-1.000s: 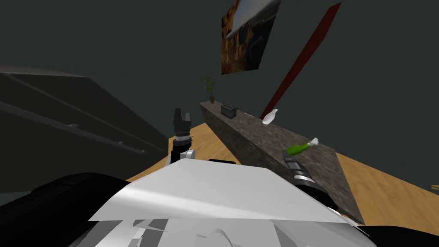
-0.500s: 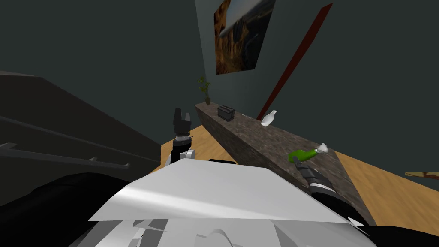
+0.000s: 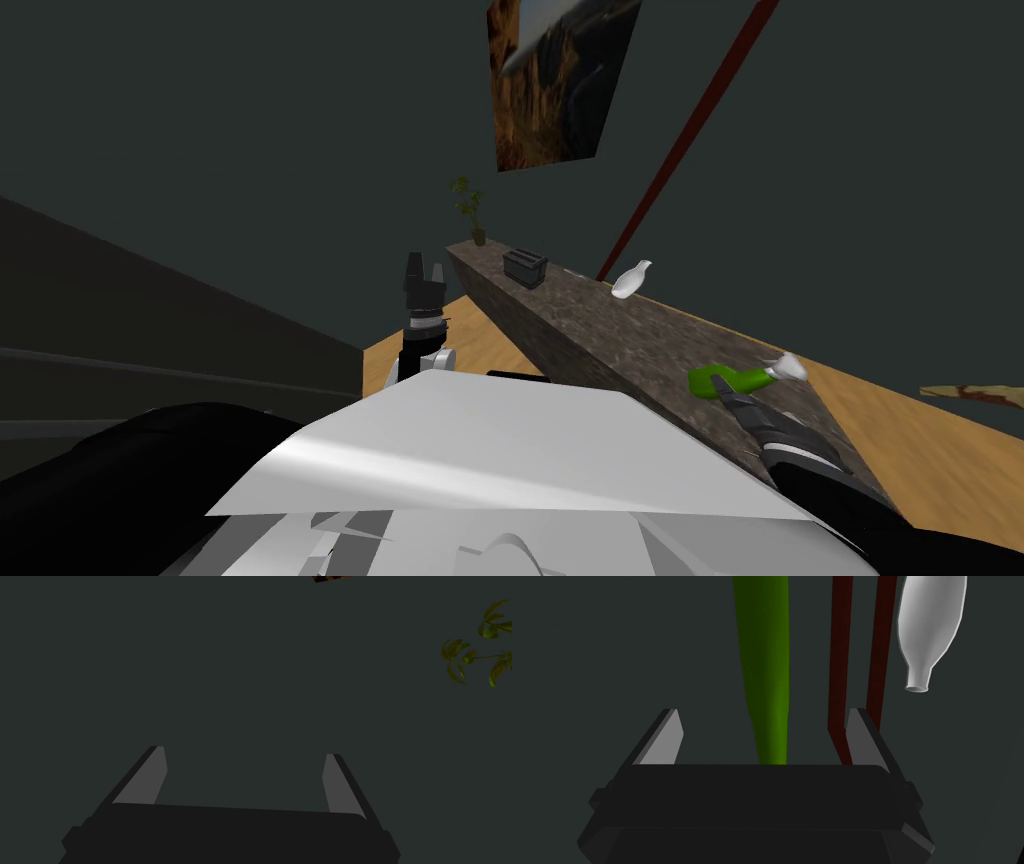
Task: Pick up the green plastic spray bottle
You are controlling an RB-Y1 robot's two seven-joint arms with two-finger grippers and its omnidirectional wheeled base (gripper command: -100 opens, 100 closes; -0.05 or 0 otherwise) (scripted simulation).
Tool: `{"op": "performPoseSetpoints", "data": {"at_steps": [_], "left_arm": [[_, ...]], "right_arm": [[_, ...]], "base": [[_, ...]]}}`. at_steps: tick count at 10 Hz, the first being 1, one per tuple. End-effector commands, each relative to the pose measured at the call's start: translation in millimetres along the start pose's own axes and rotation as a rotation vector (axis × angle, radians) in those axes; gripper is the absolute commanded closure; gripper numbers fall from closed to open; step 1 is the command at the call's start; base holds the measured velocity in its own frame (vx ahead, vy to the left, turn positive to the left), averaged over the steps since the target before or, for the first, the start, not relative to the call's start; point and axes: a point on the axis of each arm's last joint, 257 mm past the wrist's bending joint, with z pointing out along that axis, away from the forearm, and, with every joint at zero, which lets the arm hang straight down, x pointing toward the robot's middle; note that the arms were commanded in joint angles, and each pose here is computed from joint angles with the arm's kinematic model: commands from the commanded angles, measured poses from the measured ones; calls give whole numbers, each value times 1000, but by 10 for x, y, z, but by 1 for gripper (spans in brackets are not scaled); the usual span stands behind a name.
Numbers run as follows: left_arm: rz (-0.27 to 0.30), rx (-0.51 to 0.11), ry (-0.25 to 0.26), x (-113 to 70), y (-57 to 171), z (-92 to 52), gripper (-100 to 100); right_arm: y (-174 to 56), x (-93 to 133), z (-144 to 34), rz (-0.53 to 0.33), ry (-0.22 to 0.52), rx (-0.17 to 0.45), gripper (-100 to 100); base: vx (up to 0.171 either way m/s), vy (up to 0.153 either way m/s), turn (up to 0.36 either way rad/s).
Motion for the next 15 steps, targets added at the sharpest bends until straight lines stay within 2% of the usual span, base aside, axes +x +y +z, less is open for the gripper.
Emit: {"op": "performPoseSetpoints", "data": {"at_steps": [1,2,3,6,7,8,11,12,13,15], "left_arm": [[0,0,0,0,0,0,0],[0,0,0,0,0,0,0],[0,0,0,0,0,0,0],[0,0,0,1,0,1,0],[0,0,0,0,0,1,0],[0,0,0,0,0,1,0],[0,0,0,1,0,1,0],[0,0,0,0,0,1,0],[0,0,0,0,0,1,0],[0,0,0,1,0,1,0]], "right_arm": [[0,0,0,0,0,0,-100],[-16,-5,1,-5,0,4,0],[235,87,176,-11,14,-66,-100],[193,170,372,22,13,-45,-100],[131,233,383,24,24,-32,-100],[444,223,536,7,23,-112,-100],[418,294,748,39,23,-88,-100],[312,401,761,40,42,-66,-100],[593,370,911,16,40,-138,-100],[627,368,1074,40,33,-128,-100]], "base": [[49,21,-21],[9,4,4],[-66,44,-52],[-60,36,-10],[0,0,0],[-63,34,-51],[-56,34,-11],[0,0,0],[-74,42,-49],[-77,40,-19]]}}
